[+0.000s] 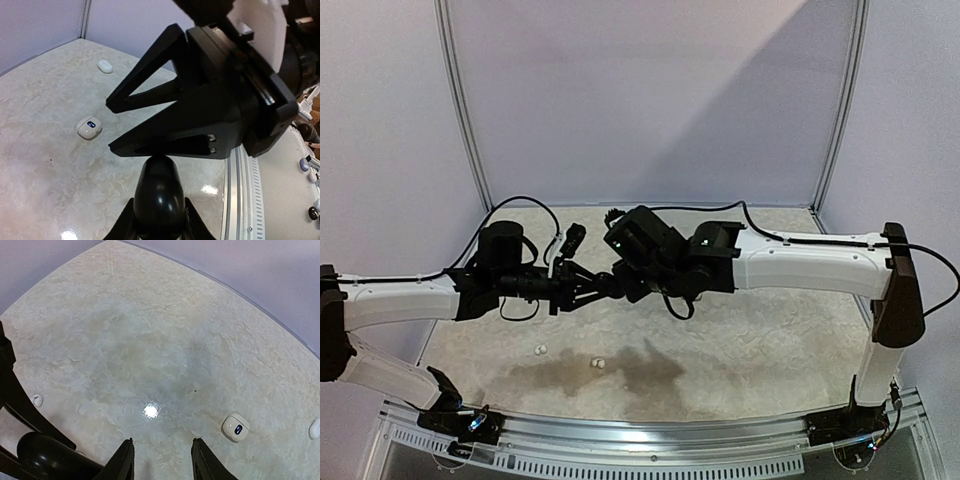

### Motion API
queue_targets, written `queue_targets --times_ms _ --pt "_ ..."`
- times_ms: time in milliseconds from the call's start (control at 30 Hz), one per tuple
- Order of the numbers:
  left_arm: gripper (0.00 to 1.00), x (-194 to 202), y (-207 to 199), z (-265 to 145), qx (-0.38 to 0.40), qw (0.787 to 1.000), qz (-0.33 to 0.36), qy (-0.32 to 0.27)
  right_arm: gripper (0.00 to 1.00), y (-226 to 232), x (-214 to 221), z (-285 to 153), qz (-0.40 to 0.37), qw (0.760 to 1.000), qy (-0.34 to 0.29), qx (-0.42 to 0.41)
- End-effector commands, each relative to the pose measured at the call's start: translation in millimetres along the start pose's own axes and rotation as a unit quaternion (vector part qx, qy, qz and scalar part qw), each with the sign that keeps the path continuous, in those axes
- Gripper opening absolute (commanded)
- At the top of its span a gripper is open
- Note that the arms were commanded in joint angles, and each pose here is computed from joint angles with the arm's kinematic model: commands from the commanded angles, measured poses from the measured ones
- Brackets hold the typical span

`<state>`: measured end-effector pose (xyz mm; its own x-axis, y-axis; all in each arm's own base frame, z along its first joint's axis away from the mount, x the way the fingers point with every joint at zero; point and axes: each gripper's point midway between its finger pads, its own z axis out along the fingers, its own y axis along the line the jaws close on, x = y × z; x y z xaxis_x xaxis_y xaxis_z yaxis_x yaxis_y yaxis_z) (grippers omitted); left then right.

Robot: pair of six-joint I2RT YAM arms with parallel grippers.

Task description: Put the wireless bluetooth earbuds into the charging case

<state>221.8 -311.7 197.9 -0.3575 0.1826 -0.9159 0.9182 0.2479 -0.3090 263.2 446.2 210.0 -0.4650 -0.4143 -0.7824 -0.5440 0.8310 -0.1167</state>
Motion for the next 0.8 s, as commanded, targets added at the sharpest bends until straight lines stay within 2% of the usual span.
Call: queue_targets --times_ms 0,167,300,367,467,667,767 --pt "0.0 -20.1 14.3 -1.7 -0.049 0.998 -0.037 -0.012 0.41 -35.5 13.6 2.4 0.064 0.997 0.023 0.043" --pt "0.0 3.2 41.9 0.1 -0.115 0.987 -0.085 0.071 0.46 -167.9 34.0 8.5 0.165 0.969 0.094 0.158" --pt "0.0 11.0 67.3 0.8 -0.152 0.97 -0.13 0.138 0.54 -250.6 61.8 17.8 0.207 0.944 0.148 0.21" --pt "0.0 12.7 83.6 3.2 -0.164 0.958 -0.164 0.166 0.59 -280.6 76.7 26.5 0.228 0.935 0.173 0.21" --pt "0.0 16.5 110.2 13.4 -0.178 0.941 -0.214 0.193 0.74 -324.5 96.7 37.3 0.269 0.919 0.204 0.206" --pt "0.0 46.5 163.7 42.8 -0.206 0.901 -0.313 0.22 0.83 -387.7 131.3 73.9 0.332 0.886 0.244 0.212" --pt "0.0 57.6 186.8 55.1 -0.215 0.893 -0.333 0.215 0.85 -405.3 146.7 90.8 0.343 0.874 0.263 0.221"
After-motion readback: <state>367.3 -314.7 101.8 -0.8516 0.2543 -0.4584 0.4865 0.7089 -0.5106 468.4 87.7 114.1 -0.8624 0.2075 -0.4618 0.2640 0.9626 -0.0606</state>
